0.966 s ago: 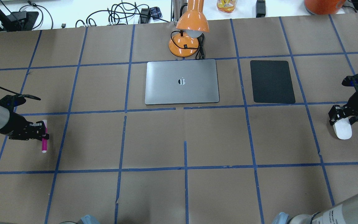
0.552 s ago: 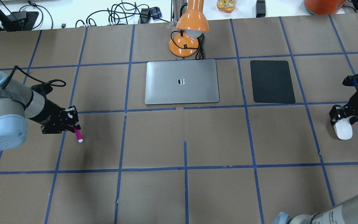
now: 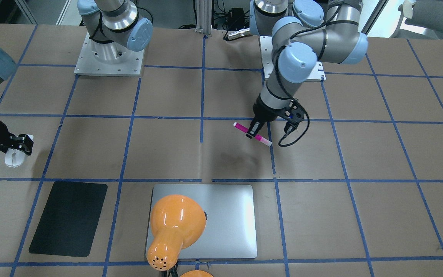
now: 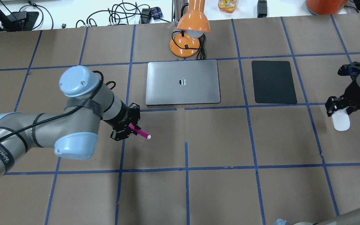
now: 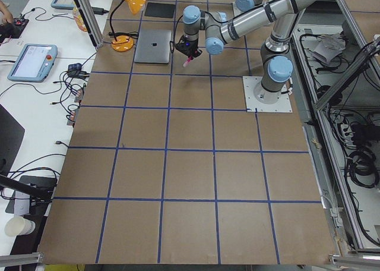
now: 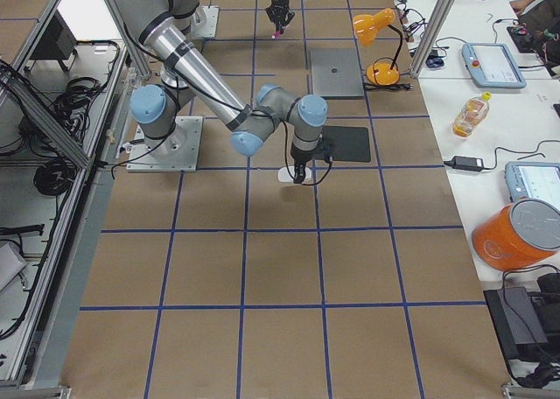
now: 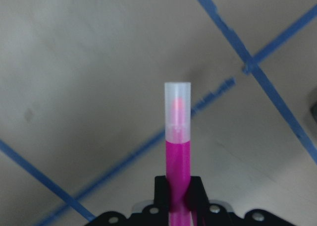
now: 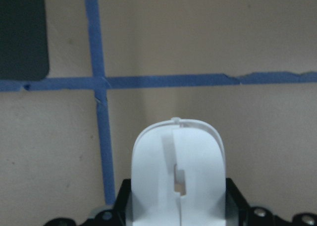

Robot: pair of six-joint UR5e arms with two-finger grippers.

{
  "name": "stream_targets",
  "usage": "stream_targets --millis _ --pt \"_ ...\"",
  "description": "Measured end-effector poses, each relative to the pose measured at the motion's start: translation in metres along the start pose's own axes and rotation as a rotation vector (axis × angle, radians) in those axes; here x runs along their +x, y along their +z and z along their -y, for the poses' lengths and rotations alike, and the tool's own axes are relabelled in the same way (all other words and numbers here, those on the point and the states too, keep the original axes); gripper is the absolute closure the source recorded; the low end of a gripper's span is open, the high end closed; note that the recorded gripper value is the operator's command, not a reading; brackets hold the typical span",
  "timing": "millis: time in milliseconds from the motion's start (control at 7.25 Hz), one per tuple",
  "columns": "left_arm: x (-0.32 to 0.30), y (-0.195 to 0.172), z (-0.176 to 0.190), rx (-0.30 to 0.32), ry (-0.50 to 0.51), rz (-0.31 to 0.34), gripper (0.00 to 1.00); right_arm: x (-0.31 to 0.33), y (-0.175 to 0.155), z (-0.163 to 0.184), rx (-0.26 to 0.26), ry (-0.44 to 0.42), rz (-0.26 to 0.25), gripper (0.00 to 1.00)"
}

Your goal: Place pen and mouse around notebook

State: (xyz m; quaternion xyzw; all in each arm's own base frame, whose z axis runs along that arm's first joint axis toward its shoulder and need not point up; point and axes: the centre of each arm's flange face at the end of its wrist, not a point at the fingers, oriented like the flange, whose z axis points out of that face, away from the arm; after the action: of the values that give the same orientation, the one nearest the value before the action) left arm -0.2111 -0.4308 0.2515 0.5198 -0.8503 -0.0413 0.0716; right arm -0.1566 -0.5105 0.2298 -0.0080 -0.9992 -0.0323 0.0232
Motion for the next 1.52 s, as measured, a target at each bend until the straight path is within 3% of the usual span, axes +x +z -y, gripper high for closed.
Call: stream_targets --millis 414,828,966,1103,1379,1517 --pt "0.045 0.033 -0.073 -0.008 -0.290 0.012 1.00 -0.058 -0.027 0.060 0.070 -0.008 -0.017 0.68" --pt "0.058 0.081 -0.100 0.012 -0.374 0.087 1.00 -0.102 -0.025 0.132 0.126 0.042 0.037 0.67" --pt "0.064 0.090 -0.101 0.014 -0.381 0.096 0.94 -0.115 -0.015 0.153 0.126 0.076 0.051 0.67" --pt "0.072 0.095 -0.101 0.013 -0.382 0.095 0.01 -0.128 -0.005 0.167 0.120 0.109 0.063 0.66" --pt "0.083 0.098 -0.103 0.013 -0.370 0.096 0.00 -0.154 0.006 0.177 0.108 0.131 0.070 0.63" --pt "0.085 0.095 -0.105 0.019 -0.345 0.089 0.00 -0.163 0.011 0.177 0.099 0.127 0.070 0.16"
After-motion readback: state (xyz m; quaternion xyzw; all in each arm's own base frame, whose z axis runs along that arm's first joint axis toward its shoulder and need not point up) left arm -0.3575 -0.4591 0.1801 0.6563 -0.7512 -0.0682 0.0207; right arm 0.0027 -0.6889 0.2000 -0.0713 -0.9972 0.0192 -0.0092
